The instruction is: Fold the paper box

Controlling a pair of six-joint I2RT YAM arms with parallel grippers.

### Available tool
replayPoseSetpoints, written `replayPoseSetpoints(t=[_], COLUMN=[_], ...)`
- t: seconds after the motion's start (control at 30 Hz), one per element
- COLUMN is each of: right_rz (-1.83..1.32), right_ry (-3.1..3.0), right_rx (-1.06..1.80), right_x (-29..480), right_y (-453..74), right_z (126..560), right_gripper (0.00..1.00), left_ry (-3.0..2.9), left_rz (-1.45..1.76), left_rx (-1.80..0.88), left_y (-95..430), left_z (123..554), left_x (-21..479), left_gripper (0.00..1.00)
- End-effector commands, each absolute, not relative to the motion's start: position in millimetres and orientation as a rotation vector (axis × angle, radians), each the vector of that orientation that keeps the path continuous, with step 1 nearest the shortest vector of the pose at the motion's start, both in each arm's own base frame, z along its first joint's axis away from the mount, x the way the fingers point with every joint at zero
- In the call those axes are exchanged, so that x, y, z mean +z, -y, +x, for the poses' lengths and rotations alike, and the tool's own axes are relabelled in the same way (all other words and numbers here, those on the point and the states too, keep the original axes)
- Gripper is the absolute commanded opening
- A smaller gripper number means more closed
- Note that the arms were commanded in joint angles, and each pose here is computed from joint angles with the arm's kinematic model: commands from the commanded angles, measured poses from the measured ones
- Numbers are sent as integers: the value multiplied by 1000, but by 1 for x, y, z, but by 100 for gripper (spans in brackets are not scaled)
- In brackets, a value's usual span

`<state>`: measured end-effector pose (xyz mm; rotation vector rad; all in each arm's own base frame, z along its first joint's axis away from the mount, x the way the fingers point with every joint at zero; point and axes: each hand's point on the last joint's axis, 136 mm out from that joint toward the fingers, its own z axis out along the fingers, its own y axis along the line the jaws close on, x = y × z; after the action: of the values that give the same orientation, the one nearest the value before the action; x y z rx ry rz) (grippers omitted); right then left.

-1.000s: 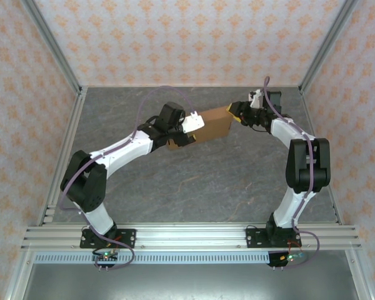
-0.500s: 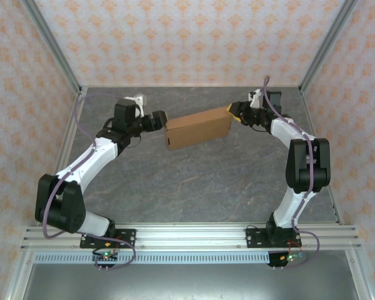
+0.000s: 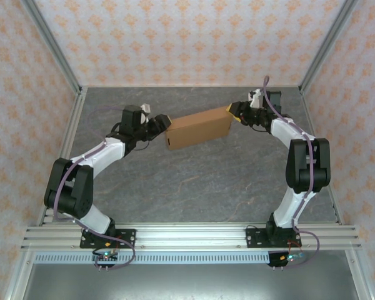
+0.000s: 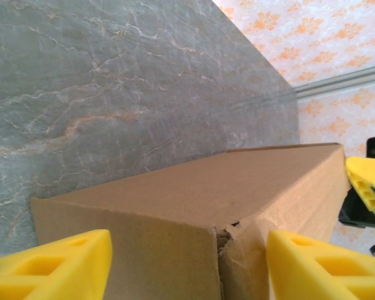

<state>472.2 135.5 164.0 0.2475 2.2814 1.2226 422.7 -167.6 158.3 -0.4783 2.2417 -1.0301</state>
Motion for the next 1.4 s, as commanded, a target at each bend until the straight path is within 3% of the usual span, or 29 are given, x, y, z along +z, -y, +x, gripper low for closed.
replayPoseSetpoints(t=[0.0,0.27,0.47,0.7,0.97,1.37], right_rz=[301,314,319,324,284,257], right_ry=[-2358,-2369,-2376,-2381,-2331,-2313], right_rx=[1149,1149,1148,1140,1163,1151], right_x=[142,135,132,130,156,163], right_y=[-129,-129,-129,-128,-134,-136], right_z=[466,466,464,463,460,421], right_gripper=[42,42,42,42,42,41], left_ry=[-2234,-2222,-2263,-2264,-2256,-2277], left_rz=[-521,-622,-640,-591,-538,-453], left_rx=[-1054,-1022,-996,-973,-966,-979], left_y=[164,153,152,152,156,179], left_z=[417,410,409,410,407,377], left_x=[154,114,87,100,125,132], left_gripper=[60,36,28,29,44,41])
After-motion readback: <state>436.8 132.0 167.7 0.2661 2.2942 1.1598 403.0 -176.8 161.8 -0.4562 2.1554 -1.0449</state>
